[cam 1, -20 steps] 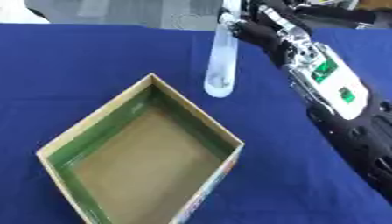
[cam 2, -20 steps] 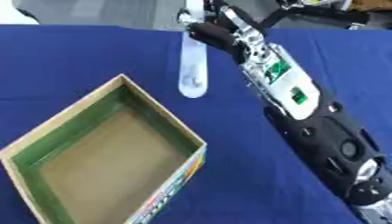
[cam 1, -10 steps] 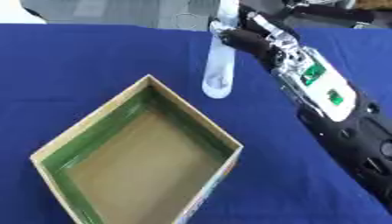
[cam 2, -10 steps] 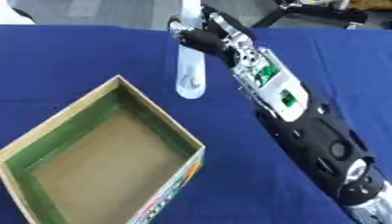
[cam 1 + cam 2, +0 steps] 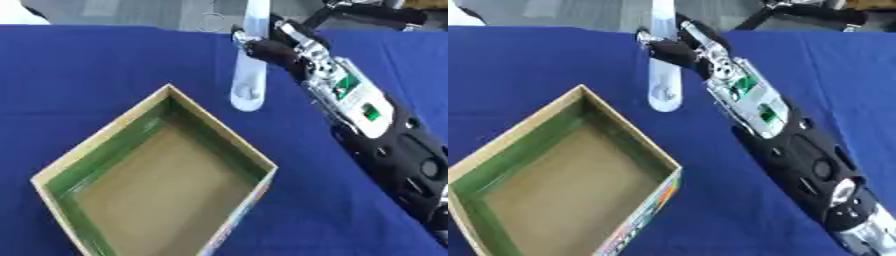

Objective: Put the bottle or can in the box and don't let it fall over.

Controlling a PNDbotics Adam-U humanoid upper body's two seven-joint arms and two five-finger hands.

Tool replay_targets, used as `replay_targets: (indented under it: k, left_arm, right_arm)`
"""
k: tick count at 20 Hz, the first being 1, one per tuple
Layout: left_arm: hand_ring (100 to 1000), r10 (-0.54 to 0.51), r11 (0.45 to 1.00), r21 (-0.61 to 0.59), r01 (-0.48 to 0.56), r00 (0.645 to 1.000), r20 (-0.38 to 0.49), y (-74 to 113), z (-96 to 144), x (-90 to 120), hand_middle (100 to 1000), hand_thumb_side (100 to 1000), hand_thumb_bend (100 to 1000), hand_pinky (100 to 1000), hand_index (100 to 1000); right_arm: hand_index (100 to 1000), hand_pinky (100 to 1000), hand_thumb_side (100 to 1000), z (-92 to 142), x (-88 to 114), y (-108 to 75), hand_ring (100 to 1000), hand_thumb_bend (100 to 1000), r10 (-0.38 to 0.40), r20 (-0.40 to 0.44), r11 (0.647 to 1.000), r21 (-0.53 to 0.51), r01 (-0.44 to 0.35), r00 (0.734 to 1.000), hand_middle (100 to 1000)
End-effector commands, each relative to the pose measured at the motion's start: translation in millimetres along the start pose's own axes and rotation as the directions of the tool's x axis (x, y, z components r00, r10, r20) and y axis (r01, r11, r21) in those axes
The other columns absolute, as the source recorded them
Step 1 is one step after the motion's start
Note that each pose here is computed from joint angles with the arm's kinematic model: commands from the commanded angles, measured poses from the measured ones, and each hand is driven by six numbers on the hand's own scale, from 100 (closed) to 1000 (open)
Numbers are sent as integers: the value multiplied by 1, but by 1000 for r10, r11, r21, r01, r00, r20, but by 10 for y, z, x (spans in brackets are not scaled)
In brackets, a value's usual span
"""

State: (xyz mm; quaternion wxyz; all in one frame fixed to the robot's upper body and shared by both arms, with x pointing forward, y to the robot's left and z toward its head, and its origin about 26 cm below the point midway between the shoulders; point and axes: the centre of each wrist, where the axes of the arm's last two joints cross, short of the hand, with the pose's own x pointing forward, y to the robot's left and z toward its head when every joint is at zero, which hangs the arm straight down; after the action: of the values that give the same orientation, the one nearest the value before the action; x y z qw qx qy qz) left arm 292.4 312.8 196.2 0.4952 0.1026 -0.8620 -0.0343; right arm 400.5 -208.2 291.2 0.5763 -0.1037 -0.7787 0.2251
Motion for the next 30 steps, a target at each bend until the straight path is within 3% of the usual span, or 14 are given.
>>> replay_targets:
  k: [1,16,17,20,30]
  left_arm:
    - [1000,-14,1000,-2,15,999,34,25,-20,84,1000,106,529,1000,929]
    - [1000,-14,1000,0,14,999,35,25,-16,79,1000,108,523,1000,930]
    - [1000,-13,1000,0,13,999,35,25,-17,80,1000,112,516,1000,930]
    - [1000,-11,1000,0,11,999,35,20,-18,80,1000,113,514,1000,930]
    - [1000,-12,1000,4,12,999,38,29,-19,82,1000,119,504,1000,930]
  right_arm:
    - [1000,1000,420,-13,23,-49,1000,100,20,6,1000,-25,-20,1000,1000]
    - [1000,1000,461,-71,-177,64,1000,100,-5,-29,1000,-1,5,1000,1000]
    - [1000,1000,545,-71,-183,69,1000,100,-5,-31,1000,1,5,1000,1000]
    - [1000,1000,560,-81,-333,235,1000,100,-19,-63,998,52,23,998,1000]
    - [1000,1000,563,-106,-554,335,1000,100,29,-92,997,77,-21,995,1000]
